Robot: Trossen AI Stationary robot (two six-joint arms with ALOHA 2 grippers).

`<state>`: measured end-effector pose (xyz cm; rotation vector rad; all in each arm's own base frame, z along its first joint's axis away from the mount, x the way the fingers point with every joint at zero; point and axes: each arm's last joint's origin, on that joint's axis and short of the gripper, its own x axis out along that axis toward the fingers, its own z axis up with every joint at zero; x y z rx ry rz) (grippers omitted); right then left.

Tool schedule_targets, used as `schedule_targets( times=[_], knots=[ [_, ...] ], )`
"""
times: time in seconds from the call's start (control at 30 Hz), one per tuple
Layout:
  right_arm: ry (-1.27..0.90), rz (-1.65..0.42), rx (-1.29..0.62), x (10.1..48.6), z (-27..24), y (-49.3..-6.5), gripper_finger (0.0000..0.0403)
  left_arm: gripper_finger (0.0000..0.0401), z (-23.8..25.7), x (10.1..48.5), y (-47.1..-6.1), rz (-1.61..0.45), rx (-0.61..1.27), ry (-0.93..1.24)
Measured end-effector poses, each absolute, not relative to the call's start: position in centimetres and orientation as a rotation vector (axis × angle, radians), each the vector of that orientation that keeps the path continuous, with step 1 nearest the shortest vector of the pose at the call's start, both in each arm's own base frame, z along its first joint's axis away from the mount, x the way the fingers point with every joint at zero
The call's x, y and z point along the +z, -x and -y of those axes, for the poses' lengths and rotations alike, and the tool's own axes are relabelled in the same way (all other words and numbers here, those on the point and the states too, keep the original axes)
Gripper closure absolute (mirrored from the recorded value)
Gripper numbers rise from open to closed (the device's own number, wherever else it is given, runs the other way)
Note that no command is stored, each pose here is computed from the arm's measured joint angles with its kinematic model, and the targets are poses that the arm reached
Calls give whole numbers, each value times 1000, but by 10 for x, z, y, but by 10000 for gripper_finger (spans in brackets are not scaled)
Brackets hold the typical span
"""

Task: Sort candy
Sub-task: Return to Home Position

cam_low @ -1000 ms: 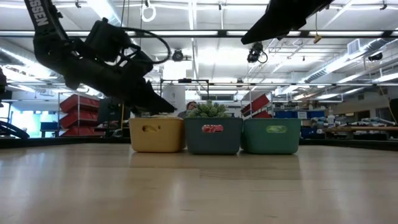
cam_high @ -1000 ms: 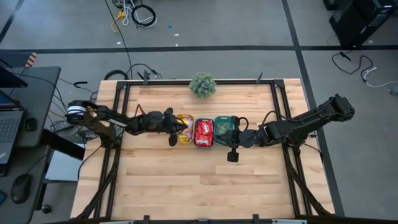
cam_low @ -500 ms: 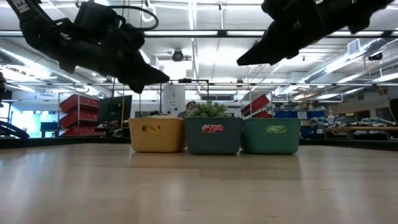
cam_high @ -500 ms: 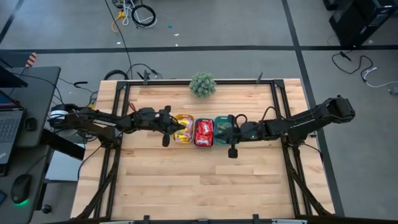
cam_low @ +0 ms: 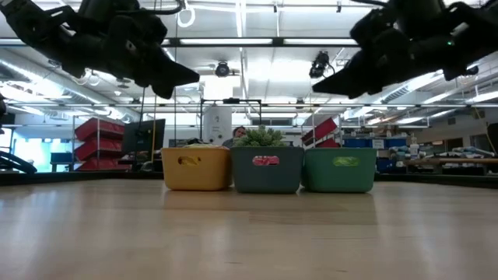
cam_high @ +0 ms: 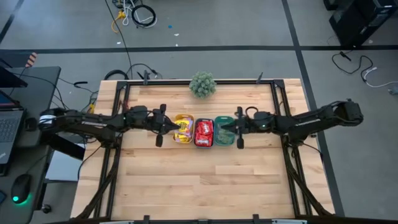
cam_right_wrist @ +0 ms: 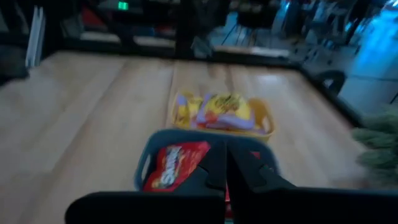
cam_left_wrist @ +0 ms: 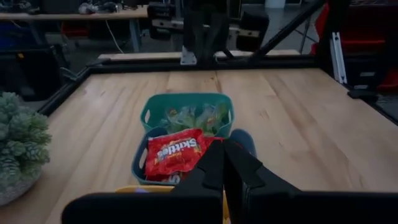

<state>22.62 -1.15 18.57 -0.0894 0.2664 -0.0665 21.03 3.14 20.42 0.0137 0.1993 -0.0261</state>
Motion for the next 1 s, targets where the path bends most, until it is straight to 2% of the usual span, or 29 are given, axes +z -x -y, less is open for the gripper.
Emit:
schedule_targets(
  times=[0.4, 0.77, 1.0],
  knots=[
    [35, -100, -170, 181, 22, -161, 403, 401, -27, 191, -181, -44, -15, -3],
    [22, -152, -268, 181, 22, -137, 403, 401, -26, 197, -154, -99, 50, 3],
    [27, -135, -269, 185, 21, -127, 403, 401, -23, 203, -138, -25, 53, -22]
  ],
)
